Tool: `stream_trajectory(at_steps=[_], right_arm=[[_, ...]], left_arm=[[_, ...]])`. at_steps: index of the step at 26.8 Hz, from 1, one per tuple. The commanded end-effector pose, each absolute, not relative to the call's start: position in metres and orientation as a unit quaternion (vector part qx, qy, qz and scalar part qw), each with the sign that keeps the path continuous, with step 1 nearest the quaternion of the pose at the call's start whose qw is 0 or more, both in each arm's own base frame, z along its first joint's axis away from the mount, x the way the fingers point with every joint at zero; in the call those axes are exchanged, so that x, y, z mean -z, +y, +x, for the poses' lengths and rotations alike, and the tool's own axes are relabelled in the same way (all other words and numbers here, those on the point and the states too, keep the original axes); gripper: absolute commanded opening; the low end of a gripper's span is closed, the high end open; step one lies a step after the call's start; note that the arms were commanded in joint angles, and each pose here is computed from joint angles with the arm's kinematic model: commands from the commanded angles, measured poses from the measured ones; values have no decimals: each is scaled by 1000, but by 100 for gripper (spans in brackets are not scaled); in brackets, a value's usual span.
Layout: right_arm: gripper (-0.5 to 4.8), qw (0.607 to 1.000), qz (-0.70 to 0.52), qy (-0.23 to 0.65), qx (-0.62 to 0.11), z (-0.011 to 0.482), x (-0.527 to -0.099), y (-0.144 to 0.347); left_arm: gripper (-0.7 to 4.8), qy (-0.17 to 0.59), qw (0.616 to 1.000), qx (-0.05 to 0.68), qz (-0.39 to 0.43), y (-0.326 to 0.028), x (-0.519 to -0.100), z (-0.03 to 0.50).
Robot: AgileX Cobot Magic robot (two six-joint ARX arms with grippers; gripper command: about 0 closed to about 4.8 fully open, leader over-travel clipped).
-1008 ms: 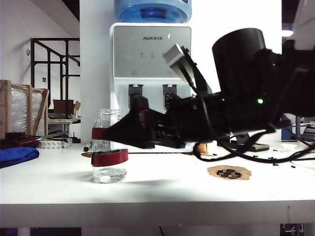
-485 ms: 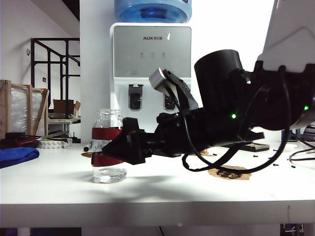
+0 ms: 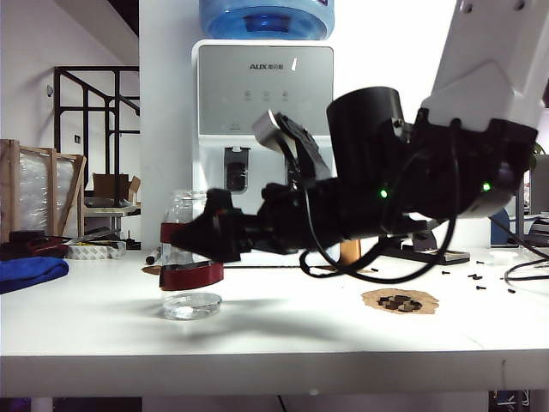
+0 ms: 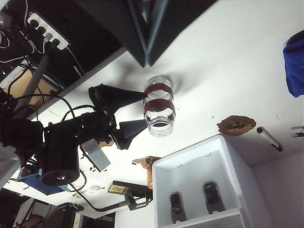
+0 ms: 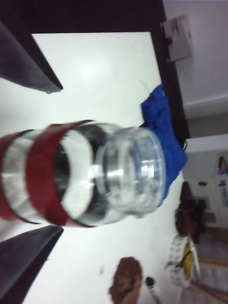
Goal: Pick up the water bottle with two loops of red belts, then reach the front water dispenser and gently press the gray-black baffle horizontally to get a little water.
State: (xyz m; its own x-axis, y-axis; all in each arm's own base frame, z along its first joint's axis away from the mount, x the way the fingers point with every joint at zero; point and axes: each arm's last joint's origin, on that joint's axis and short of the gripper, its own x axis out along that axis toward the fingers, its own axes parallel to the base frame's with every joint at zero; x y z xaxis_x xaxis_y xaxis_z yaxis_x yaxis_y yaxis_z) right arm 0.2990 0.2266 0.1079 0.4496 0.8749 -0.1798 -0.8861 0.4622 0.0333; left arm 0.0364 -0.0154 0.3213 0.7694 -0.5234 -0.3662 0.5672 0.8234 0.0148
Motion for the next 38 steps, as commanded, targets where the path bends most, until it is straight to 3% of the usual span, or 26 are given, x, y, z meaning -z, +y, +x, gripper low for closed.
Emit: stream_trajectory(at_steps=[1,38], right_arm=[[479,845,-32,68,-529,303,-114,229],[479,847,-27,68,-527,337,-106,248]], left_arm=[[-5,171,939,291,65,-15,-323,37],[-5,167,940,291,66,-15,-324,37]])
